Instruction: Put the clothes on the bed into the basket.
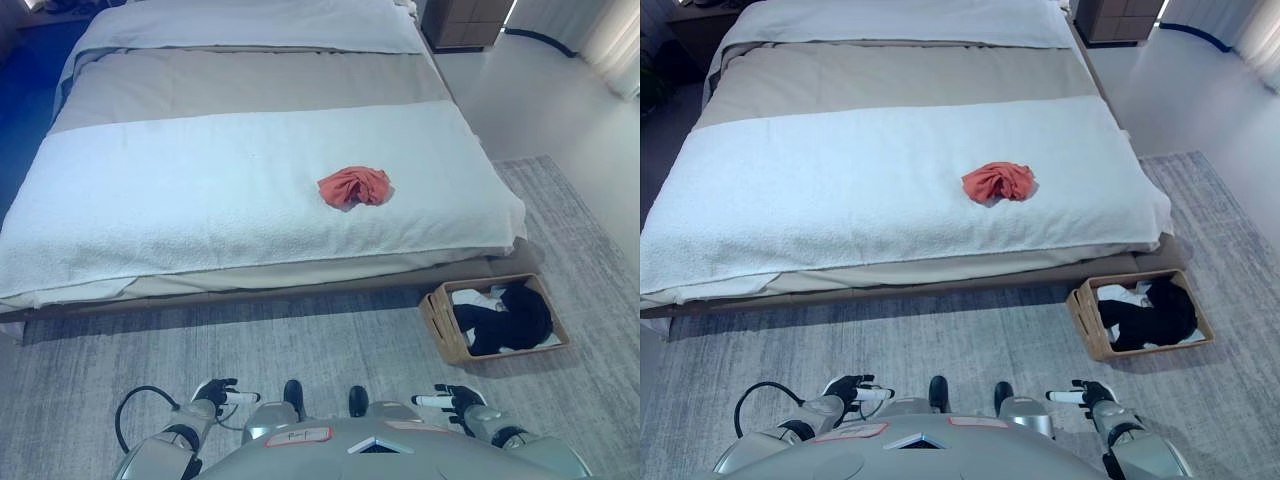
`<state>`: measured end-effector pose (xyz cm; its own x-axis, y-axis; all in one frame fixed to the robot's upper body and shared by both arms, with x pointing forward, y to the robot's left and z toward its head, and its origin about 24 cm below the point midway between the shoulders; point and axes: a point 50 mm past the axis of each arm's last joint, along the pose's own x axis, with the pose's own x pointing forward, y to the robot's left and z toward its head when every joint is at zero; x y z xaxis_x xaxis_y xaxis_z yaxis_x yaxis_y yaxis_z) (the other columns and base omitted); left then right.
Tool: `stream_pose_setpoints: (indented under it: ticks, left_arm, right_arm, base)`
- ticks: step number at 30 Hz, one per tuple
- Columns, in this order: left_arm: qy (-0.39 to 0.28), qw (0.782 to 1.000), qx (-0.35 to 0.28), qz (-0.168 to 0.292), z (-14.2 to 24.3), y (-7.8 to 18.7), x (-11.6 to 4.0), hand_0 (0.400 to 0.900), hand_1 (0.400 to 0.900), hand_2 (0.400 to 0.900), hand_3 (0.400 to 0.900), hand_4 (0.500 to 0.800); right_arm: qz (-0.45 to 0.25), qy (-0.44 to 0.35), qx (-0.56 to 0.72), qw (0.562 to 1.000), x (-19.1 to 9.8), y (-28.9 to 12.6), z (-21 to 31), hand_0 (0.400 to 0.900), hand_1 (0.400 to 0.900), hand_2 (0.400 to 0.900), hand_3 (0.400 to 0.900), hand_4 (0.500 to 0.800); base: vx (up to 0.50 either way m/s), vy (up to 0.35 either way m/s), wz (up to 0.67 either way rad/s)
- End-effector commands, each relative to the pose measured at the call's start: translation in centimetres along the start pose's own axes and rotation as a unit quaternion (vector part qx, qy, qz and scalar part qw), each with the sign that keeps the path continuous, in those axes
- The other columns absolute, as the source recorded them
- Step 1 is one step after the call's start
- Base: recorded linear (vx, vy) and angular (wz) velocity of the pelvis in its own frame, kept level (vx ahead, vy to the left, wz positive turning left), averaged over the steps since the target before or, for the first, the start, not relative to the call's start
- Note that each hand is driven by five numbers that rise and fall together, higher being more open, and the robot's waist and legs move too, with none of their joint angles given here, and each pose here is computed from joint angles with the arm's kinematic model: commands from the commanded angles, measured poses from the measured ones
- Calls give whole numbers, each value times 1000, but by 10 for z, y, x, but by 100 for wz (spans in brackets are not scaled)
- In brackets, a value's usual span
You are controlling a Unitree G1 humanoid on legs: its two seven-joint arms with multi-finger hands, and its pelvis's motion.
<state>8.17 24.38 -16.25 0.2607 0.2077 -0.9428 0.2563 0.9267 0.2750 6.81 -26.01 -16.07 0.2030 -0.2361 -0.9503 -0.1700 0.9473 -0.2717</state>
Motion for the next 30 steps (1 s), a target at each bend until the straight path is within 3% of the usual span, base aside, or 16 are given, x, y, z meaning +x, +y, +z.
stream_pose_setpoints:
  ticks: [1,30]
  left_arm:
    - [-16,1000,15,20,19,12,1,900,900,900,900,800]
    - [-21,1000,9,21,21,12,1,900,900,900,900,800]
  right_arm:
    - [-10,-12,-23,1000,0,-9,12,900,900,900,900,800]
    - [-8,-13,-23,1000,0,-8,12,900,900,900,900,800]
  base:
    - [0,0,0]
    - [0,0,0]
